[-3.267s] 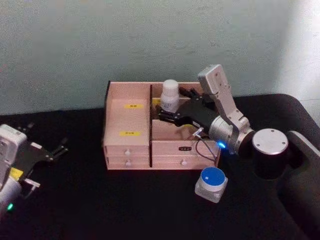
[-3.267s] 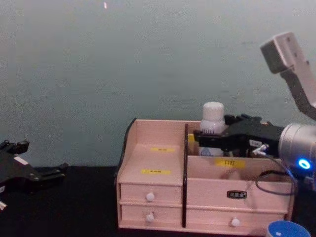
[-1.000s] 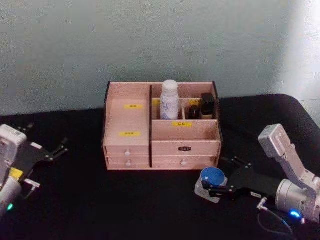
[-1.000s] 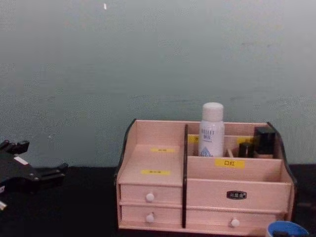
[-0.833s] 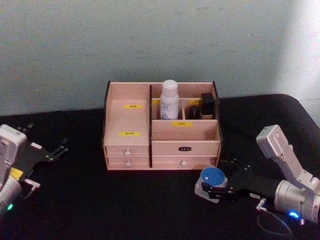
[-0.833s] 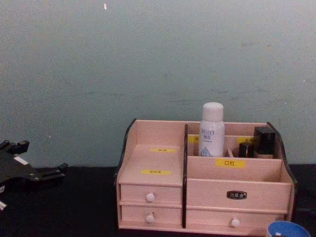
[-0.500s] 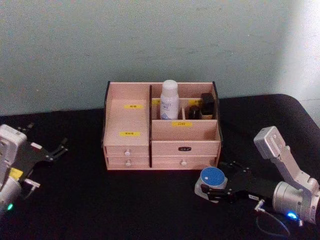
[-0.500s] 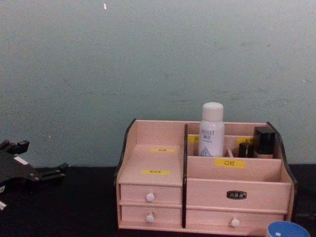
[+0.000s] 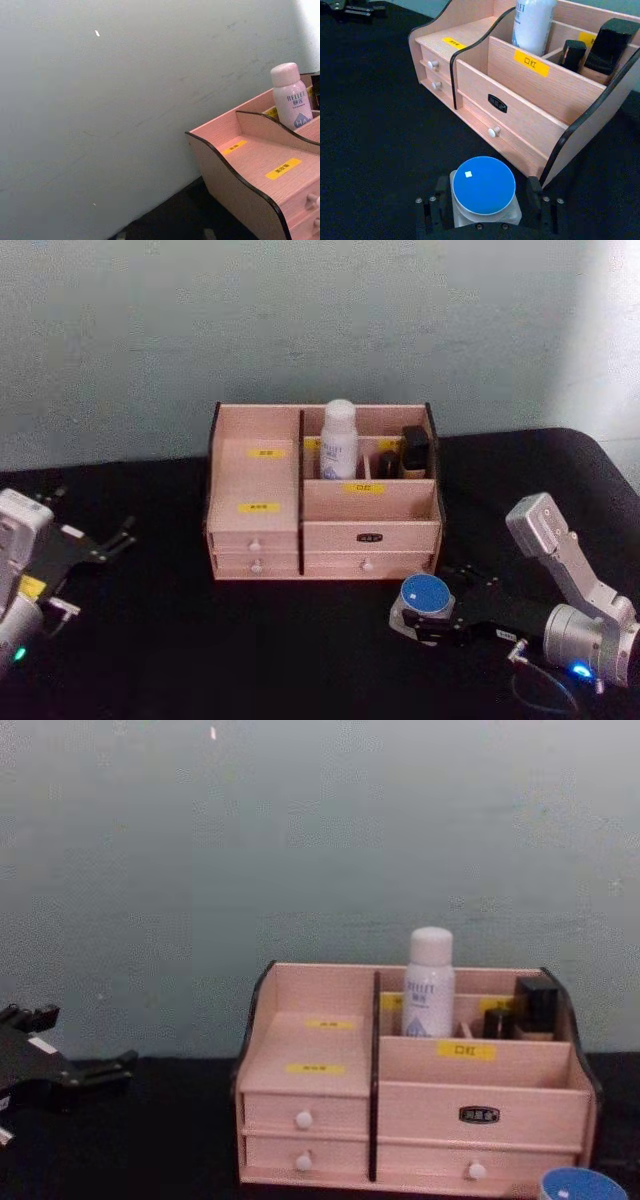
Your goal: Pick up the facial cleanser and watermelon frost from the table and place them into the tiered storage box.
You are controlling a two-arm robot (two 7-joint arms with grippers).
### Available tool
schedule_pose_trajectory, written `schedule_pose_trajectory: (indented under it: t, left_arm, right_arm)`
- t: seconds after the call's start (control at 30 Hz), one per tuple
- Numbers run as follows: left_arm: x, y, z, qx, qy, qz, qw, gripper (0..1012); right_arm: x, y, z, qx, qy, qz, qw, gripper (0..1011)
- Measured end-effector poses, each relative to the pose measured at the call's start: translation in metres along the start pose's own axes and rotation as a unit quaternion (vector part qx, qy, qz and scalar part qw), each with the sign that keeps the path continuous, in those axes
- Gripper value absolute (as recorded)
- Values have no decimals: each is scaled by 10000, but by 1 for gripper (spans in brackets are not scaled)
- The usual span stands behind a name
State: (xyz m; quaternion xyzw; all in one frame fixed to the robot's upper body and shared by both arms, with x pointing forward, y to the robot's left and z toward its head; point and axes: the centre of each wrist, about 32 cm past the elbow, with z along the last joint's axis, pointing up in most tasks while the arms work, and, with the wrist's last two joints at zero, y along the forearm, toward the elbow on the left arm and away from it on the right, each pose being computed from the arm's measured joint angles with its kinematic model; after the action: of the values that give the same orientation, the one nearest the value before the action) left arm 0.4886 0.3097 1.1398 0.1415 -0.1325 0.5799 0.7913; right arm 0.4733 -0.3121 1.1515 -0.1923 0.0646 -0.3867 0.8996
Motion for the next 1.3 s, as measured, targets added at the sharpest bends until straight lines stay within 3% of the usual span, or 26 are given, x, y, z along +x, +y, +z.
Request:
schedule_pose_trajectory:
  t: [1.0,1.3]
  left_arm:
    - [0,0,0,0,0,0,10000,1001]
    - [0,0,0,0,0,0,10000,1001]
  right_arm:
    - [11,13,2,-21,80,8,10000,996]
    - [11,11,2,-17,74,8,10000,787]
